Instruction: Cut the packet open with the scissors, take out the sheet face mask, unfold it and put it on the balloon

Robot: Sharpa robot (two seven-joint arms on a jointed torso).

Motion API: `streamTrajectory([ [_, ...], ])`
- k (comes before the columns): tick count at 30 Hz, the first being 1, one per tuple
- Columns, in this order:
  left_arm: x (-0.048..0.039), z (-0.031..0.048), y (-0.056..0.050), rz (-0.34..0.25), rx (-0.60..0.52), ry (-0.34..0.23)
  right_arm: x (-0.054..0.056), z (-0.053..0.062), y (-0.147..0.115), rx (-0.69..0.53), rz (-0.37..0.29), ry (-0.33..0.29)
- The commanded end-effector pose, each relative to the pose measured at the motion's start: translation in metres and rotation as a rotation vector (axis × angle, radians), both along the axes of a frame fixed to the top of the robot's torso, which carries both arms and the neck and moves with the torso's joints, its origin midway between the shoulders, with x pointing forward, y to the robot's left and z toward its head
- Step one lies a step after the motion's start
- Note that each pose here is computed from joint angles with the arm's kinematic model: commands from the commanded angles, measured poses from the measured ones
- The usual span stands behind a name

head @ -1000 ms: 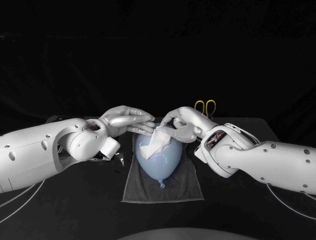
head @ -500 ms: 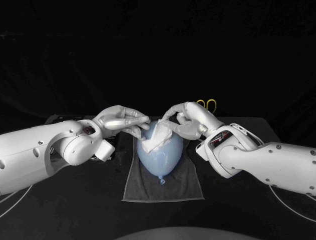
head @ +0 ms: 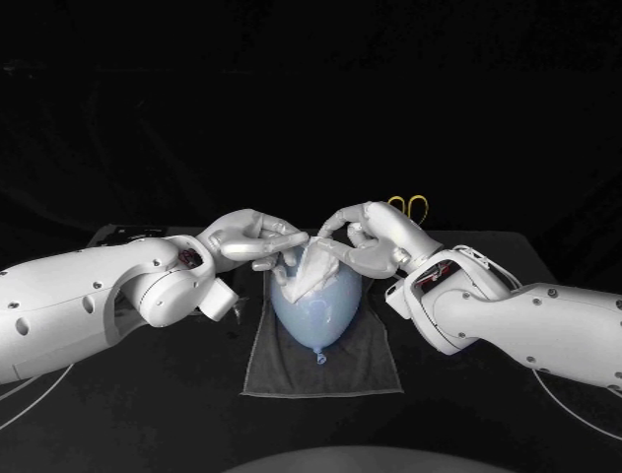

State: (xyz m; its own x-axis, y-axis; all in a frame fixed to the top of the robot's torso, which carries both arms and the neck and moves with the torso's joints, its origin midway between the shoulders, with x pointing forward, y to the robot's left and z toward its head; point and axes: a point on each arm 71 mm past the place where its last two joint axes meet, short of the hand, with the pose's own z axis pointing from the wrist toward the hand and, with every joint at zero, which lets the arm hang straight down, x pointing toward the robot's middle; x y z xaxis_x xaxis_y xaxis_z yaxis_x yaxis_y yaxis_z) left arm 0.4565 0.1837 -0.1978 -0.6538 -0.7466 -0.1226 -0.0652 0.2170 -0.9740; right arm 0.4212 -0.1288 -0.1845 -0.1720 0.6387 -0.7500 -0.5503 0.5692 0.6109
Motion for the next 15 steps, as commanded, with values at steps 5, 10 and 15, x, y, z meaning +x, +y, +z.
streamTrajectory([
  [5, -0.0005, 0.0017, -0.0055, -0.004, -0.102, 0.058, -0.002, 0.0009, 0.0033, -0.018, 0.027, -0.024],
  [10, -0.0009, 0.0016, -0.0067, -0.005, -0.142, 0.094, -0.0021, 0.0007, 0.0036, -0.022, 0.028, -0.025],
  [15, -0.0014, 0.0006, -0.0074, -0.011, -0.144, 0.116, -0.0025, 0.0012, 0.0039, -0.019, 0.027, -0.03],
])
